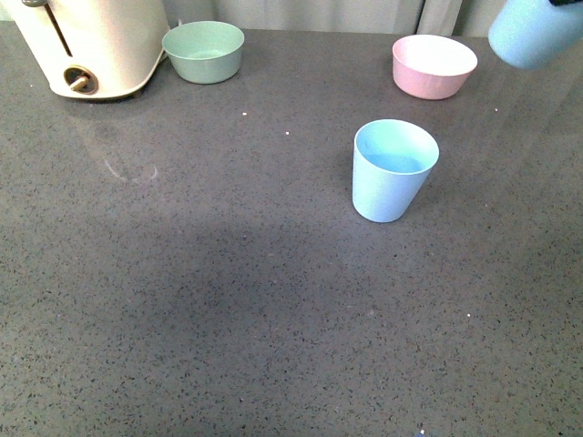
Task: Stack blue cups with both arms
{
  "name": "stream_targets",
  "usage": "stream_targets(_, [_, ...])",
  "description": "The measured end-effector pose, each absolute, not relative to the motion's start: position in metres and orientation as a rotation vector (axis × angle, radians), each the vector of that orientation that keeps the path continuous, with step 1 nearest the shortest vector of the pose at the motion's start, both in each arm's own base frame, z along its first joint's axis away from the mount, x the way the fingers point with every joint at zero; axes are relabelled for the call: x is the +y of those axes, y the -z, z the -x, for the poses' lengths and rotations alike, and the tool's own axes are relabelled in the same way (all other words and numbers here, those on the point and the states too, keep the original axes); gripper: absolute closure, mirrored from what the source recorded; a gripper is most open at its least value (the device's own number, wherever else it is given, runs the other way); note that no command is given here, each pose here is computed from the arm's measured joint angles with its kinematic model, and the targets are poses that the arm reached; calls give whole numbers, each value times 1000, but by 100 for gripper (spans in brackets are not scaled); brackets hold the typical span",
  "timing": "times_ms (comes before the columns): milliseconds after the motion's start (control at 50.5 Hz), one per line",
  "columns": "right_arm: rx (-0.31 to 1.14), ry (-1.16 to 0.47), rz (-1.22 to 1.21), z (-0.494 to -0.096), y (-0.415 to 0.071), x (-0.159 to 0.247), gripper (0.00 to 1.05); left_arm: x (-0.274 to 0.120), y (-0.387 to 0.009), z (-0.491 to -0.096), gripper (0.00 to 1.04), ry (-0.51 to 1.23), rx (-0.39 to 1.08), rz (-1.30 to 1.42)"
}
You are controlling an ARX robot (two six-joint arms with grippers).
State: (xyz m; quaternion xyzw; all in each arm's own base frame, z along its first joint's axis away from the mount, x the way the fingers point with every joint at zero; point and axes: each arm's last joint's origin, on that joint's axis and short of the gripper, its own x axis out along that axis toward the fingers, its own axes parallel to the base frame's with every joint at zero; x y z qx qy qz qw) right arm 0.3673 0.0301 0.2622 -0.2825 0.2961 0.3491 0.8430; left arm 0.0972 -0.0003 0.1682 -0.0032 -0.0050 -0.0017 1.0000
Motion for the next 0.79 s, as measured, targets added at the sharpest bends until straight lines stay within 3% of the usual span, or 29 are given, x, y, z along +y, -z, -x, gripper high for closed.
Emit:
stream_targets(416, [634, -939, 691, -332, -244, 110, 103, 0, -168, -97, 9, 3, -10, 6])
stream_targets(793, [706, -956, 708, -338, -214, 124, 103, 0, -168, -97, 9, 3, -10, 6])
